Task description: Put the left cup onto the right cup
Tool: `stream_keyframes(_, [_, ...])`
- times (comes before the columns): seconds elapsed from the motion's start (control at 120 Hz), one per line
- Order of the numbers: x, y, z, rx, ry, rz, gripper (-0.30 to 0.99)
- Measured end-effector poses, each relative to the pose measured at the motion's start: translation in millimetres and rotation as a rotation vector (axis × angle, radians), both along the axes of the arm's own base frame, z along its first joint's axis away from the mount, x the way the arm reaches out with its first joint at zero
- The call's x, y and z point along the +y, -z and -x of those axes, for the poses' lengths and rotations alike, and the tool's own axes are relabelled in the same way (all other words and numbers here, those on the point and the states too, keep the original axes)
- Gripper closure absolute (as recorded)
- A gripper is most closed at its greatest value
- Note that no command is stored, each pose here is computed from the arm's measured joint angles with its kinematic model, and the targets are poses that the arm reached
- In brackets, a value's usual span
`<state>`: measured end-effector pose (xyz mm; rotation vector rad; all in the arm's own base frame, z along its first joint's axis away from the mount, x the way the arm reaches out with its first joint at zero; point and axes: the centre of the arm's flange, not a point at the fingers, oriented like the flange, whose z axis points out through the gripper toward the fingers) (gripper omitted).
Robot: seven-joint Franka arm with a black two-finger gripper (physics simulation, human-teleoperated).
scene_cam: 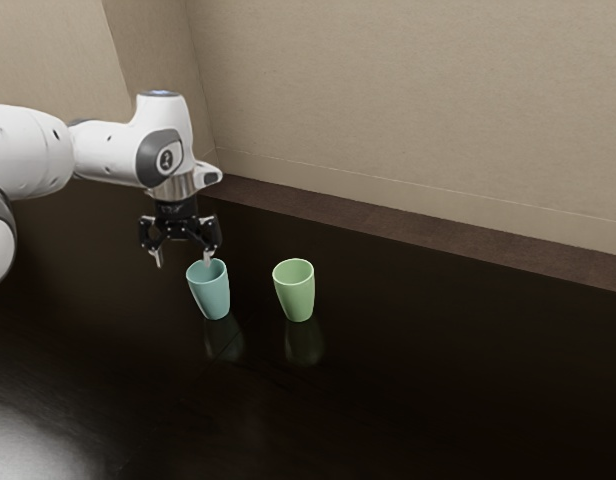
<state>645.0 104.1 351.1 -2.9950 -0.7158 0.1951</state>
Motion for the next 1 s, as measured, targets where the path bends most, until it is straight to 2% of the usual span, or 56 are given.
stream_keyframes(0.633, [3.9,24.1,-1.0,0.026,-0.013,0.004,0.03])
stream_keyframes(1.0, [2.9,29.1,-2.4,0.023,-0.016,0.006,0.16])
